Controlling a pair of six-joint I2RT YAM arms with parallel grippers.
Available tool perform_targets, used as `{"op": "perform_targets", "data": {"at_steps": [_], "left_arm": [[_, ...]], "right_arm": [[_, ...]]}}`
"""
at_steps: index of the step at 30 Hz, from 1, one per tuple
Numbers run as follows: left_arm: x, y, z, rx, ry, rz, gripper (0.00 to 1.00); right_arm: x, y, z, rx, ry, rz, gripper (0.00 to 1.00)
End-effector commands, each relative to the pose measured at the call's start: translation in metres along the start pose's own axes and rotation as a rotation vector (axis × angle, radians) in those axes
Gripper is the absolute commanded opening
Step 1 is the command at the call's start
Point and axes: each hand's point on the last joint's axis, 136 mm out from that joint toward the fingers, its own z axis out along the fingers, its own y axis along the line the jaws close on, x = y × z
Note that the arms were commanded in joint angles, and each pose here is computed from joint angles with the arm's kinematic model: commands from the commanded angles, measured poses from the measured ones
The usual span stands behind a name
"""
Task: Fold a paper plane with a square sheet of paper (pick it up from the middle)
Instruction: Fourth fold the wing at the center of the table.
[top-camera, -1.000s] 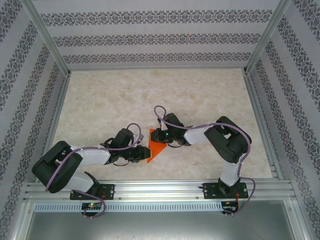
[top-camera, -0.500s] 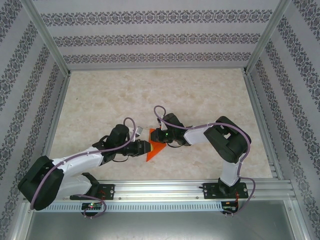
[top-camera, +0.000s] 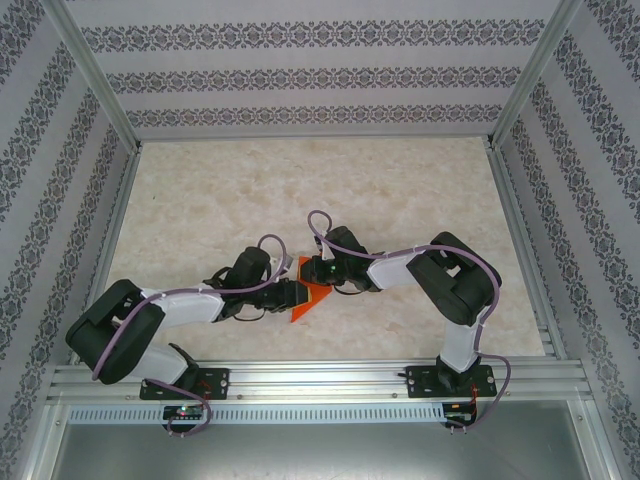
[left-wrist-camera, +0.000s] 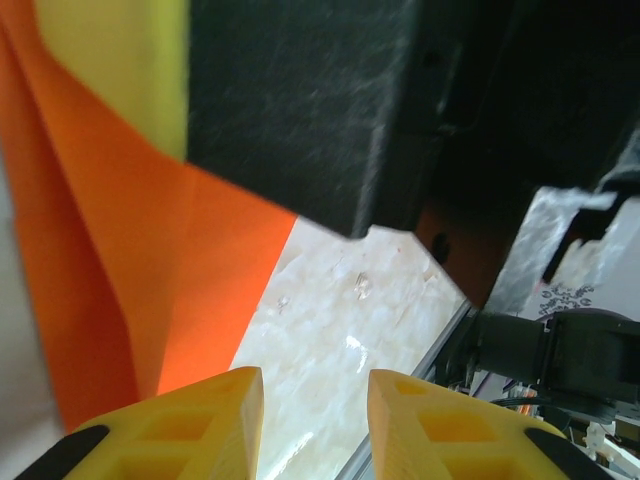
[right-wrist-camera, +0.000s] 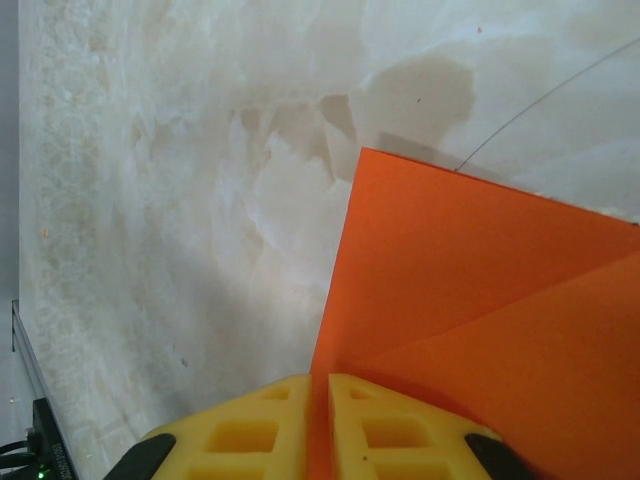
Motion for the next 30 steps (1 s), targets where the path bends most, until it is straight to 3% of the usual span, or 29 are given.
{"op": "perform_targets", "data": {"at_steps": [1, 7, 16, 30], "left_arm": [[-0.019, -0.016, 0.003, 0.053, -0.043, 0.042, 0.34], [-0.012, 0.013, 0.010, -0.038, -0.025, -0.003, 0.33], [0.030, 0.062, 0.008, -0.136, 0.069, -0.094, 0.31], [0.066, 0.064, -0.010, -0.143, 0.191, -0.079, 0.31]], "right_arm": [[0.062, -0.082, 0.007, 0.276, 0.154, 0.095, 0.14], [0.061, -0.081, 0.007, 0.273, 0.152, 0.095, 0.14], [0.060, -0.081, 0.006, 0.279, 0.149, 0.093, 0.15], [0.062, -0.085, 0.004, 0.299, 0.149, 0.096, 0.15]]}}
